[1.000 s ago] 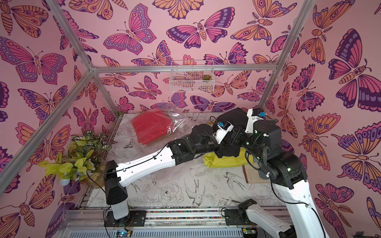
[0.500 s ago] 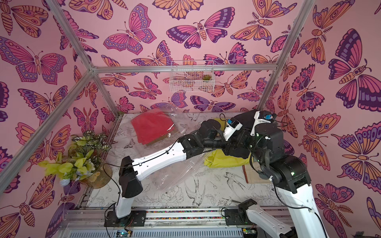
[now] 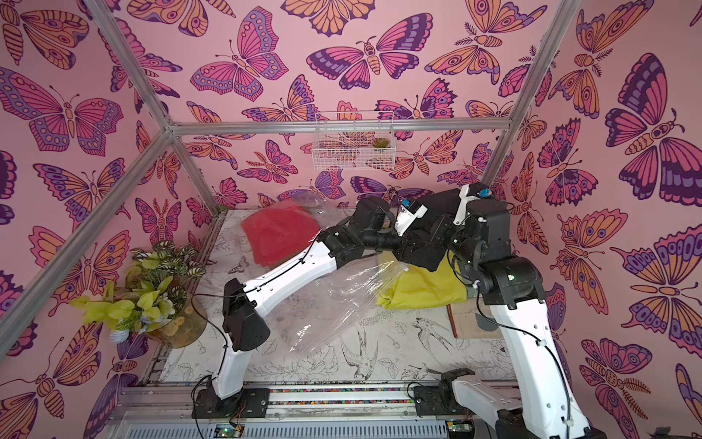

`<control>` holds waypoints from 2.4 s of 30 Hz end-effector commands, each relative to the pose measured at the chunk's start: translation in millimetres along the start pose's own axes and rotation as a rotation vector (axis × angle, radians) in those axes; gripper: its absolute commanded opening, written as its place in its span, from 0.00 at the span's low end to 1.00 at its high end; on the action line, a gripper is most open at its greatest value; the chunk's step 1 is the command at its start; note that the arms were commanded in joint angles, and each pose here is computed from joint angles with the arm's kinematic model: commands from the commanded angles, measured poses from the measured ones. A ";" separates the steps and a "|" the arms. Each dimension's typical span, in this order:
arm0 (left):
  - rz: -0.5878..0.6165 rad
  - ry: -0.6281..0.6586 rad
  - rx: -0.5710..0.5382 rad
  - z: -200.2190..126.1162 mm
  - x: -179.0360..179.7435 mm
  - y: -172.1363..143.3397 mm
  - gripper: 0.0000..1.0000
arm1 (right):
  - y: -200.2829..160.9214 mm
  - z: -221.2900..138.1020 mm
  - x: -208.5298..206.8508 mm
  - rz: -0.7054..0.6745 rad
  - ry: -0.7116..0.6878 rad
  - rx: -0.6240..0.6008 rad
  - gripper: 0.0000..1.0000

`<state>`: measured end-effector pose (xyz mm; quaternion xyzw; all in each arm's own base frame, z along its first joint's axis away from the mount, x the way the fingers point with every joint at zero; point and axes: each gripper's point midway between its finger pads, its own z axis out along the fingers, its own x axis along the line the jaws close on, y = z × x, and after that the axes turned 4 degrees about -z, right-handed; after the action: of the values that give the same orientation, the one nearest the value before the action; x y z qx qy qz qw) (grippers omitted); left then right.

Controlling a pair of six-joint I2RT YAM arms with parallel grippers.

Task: Take the trousers out of the vacuum bag
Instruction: Place the trousers at the center of the board.

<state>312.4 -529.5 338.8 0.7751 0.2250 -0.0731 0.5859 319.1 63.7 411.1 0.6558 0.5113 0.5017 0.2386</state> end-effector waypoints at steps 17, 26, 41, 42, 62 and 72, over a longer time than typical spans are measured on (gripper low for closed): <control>0.136 0.455 -0.021 -64.5 189.8 40.2 0.00 | 57.6 75.2 -2.0 0.135 0.250 -0.126 0.00; 0.198 0.552 0.010 -83.0 213.8 39.7 0.00 | 66.9 101.2 -22.7 0.135 0.207 -0.164 0.00; 0.296 0.630 0.074 -72.0 201.8 25.3 0.00 | 50.0 130.0 -60.6 0.477 0.181 -0.126 0.00; 0.319 0.638 0.070 -67.0 196.7 27.0 0.00 | 45.5 133.6 -62.2 0.517 0.179 -0.109 0.00; 1.104 0.901 0.084 -19.9 137.3 66.2 0.00 | 58.2 163.3 -73.1 0.836 0.202 -0.049 0.00; 1.282 0.970 -0.019 -50.1 132.0 114.7 0.00 | 86.7 169.6 -60.9 0.808 0.291 -0.095 0.00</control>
<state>481.1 -492.8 314.6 0.7599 -0.0236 0.5602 0.3288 497.5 37.2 336.4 0.7638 0.2432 0.5925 -0.0802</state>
